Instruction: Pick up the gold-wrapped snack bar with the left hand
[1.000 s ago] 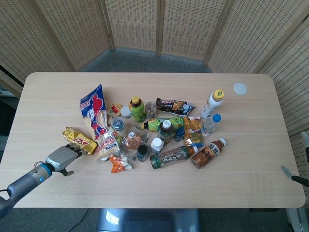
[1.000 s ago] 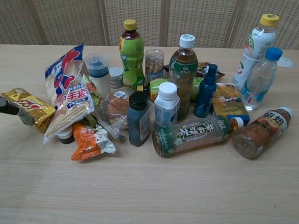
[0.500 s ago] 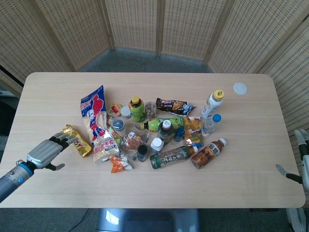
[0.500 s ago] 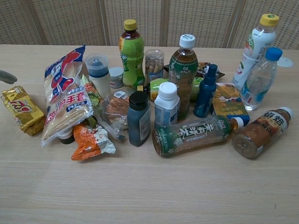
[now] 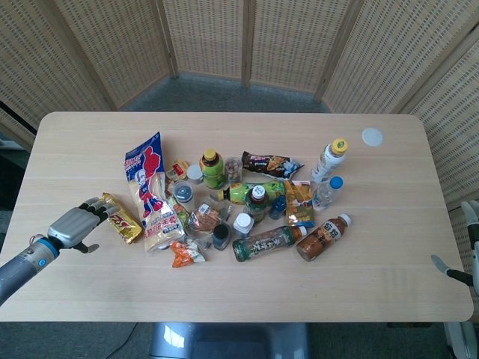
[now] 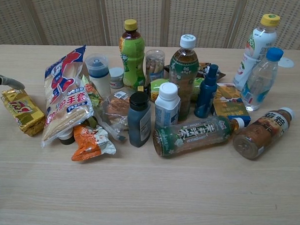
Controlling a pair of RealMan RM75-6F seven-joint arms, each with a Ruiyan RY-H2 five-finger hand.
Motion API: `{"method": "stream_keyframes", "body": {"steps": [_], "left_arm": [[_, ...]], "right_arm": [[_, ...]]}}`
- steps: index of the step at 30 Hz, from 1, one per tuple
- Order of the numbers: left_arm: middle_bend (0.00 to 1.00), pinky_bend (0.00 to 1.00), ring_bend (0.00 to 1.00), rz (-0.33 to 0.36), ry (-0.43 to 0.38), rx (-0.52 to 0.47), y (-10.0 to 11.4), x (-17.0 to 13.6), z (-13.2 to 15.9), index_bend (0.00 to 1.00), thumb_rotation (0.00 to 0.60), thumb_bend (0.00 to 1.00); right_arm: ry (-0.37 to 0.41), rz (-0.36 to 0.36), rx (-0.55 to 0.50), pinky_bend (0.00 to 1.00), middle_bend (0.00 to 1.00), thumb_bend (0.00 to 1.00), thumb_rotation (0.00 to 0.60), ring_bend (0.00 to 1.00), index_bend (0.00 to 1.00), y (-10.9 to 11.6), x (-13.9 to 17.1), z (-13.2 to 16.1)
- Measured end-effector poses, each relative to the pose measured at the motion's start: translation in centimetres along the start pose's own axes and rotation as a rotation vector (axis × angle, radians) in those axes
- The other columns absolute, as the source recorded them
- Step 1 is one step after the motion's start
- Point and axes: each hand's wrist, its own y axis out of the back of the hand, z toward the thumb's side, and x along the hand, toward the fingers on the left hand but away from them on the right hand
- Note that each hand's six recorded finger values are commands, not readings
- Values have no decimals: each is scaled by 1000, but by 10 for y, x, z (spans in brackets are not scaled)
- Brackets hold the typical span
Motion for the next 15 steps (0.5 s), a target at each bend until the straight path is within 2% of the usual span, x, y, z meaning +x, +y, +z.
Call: {"method": "stream_keyframes", "body": {"steps": [15], "left_arm": [[0,0,0,-35,-4,37,-10,49,12,0,600,332]], "right_arm": [[-18,-2,7,0,0,25,487,0,0,3,1,-4]]}}
